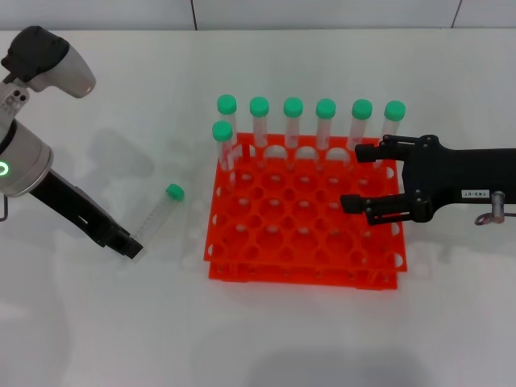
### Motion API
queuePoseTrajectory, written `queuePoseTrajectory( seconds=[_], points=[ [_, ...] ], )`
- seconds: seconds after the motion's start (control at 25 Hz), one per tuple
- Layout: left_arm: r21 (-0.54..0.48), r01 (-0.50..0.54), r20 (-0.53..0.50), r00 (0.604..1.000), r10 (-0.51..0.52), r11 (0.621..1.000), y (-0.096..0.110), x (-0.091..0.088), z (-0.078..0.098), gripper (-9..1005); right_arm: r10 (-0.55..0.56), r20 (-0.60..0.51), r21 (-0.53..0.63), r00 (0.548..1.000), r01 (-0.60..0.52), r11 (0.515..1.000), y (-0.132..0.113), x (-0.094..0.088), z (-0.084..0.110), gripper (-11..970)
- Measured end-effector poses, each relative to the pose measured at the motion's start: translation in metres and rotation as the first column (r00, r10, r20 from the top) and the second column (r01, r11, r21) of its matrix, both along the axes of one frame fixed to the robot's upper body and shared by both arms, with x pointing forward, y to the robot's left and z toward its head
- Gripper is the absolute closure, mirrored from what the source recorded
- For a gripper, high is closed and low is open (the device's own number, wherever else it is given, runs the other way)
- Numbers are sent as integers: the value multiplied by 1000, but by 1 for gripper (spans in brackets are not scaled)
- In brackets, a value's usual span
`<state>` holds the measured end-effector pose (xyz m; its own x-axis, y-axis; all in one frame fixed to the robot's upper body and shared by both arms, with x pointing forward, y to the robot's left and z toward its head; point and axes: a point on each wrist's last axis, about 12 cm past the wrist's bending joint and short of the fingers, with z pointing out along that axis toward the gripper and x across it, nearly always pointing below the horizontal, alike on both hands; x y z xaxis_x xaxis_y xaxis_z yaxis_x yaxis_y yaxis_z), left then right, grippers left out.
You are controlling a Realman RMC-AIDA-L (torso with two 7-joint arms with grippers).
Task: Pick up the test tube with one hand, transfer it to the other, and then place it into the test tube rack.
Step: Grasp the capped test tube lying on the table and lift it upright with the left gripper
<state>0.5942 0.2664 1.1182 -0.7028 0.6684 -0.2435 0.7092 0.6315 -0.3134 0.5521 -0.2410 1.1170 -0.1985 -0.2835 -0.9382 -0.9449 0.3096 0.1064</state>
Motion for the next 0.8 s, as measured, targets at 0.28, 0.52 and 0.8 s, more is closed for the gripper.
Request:
queuePoseTrajectory(
  seconds=[0.28,0.52,0.8],
  points=[
    [4,-3,4,1000,3,1000,1,0,-1,665,0,0,0,1000,0,1000,0,0,0,84],
    [6,-4,7,1000,4,1000,1,0,-1,666,0,0,0,1000,0,1000,0,0,0,84],
    [6,1,10,1000,-1,1000,0,1,0,668,0,0,0,1000,0,1000,0,0,0,84]
  ],
)
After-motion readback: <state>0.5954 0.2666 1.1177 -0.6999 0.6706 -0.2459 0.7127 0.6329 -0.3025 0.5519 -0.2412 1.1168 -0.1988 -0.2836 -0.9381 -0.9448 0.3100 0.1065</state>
